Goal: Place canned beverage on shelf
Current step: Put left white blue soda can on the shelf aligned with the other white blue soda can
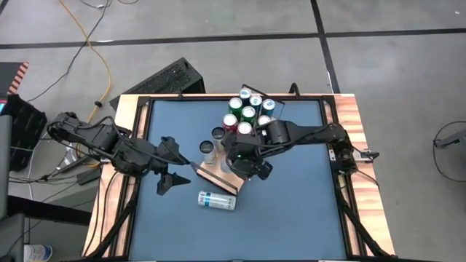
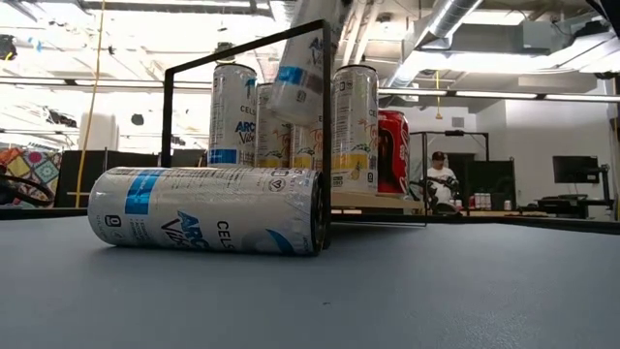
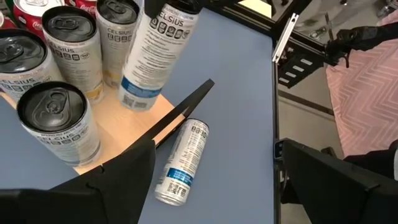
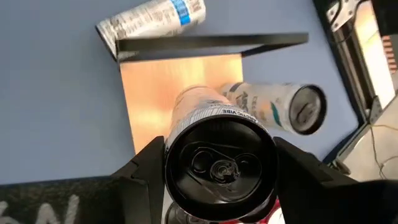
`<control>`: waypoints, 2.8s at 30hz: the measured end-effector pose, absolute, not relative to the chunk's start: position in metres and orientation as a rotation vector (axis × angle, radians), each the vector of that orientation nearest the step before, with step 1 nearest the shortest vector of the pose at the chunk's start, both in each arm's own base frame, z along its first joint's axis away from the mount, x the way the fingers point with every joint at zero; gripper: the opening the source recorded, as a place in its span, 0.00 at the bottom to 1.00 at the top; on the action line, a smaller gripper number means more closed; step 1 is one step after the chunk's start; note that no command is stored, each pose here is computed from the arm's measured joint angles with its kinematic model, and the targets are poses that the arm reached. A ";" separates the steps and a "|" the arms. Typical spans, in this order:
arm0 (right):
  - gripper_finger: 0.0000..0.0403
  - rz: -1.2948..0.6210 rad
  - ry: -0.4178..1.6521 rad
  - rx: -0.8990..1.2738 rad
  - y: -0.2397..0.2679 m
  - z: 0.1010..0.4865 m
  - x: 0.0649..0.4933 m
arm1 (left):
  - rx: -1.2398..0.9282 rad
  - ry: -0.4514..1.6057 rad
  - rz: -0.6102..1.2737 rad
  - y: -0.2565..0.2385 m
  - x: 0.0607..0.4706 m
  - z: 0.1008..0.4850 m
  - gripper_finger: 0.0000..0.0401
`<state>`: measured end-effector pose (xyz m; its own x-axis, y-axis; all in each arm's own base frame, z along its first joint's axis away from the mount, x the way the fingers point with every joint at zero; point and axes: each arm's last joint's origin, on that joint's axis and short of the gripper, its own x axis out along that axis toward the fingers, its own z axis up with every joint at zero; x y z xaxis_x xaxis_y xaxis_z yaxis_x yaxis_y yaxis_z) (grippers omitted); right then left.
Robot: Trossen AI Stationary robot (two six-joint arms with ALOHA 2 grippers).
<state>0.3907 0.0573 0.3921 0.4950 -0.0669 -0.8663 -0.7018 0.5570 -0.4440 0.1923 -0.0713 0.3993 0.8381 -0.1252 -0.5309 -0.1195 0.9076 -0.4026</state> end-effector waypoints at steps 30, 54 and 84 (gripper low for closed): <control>0.53 0.538 1.084 -0.883 0.040 0.337 0.434 | -0.383 0.568 0.035 -0.070 0.192 0.399 0.83; 0.70 0.390 1.088 -0.815 0.031 0.339 0.438 | -0.342 0.580 0.028 -0.069 0.192 0.398 0.83; 0.16 0.253 1.041 -0.498 0.031 0.381 0.404 | -0.306 0.532 0.145 -0.066 0.192 0.398 0.83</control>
<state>0.4042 0.0308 0.3810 0.4901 -0.0323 -0.8711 -0.4285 0.8613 -0.2730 0.1920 -0.0657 0.3985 0.8530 0.0572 -0.5188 -0.2146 0.9445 -0.2488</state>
